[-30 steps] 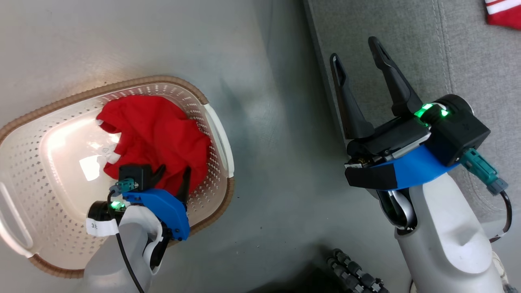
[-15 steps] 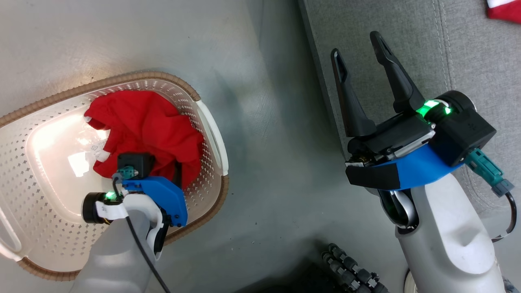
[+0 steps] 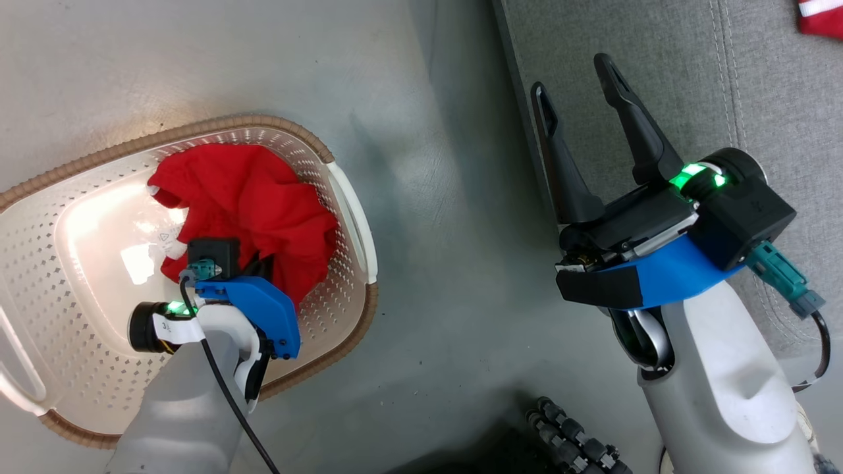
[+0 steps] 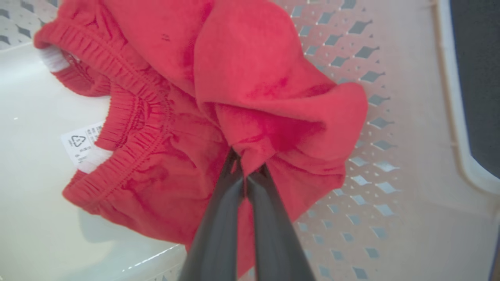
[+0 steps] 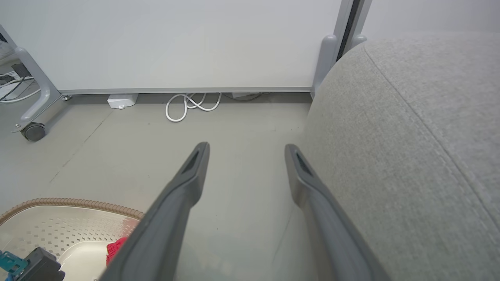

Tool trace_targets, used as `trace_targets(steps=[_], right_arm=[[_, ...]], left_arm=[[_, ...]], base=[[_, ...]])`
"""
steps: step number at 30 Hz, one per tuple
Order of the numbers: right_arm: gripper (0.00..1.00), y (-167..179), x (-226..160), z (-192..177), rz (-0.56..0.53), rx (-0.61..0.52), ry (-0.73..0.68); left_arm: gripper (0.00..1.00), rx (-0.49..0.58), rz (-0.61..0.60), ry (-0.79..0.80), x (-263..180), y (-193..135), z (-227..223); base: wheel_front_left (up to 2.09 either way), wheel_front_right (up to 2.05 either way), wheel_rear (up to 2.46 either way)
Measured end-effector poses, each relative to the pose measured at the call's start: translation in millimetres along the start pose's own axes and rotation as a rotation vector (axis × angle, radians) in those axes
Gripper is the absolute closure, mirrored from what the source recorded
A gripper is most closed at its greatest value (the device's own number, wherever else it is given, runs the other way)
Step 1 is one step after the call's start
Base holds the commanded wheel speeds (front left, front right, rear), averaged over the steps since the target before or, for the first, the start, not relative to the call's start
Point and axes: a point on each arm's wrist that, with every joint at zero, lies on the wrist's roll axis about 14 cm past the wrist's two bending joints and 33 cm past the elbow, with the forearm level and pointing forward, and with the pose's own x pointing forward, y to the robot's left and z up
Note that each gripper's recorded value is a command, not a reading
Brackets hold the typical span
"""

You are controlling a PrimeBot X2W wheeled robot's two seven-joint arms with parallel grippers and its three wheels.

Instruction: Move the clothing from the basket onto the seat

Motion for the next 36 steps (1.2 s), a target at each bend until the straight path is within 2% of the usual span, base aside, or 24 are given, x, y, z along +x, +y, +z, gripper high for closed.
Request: trace_targets(steps=[13,20,28,36], right_arm=[[0.00,14,-1,12,0.039,-0.028,-0.014],[0.00,30,-6,42,0.077,-0.044,-0.062],[0.00,49,-35,73,0.100,-0.028,-0.095],[0.00,75,-74,100,0.145,-0.014,-0.130]], left_arm=[[1.00,-0.009,0.005,-0.081,-21,-9,28],[1.00,0.012,0.006,-0.180,-60,-24,51],[1.00,0.118,-0.038,-0.305,-120,-59,64],[1.00,0.253,-0.086,-0.492,-183,-103,97]], base=[[0.00,0.00,0.00],[0.00,0.00,0.00],[0.00,0.00,0.00],[0.00,0.00,0.00]])
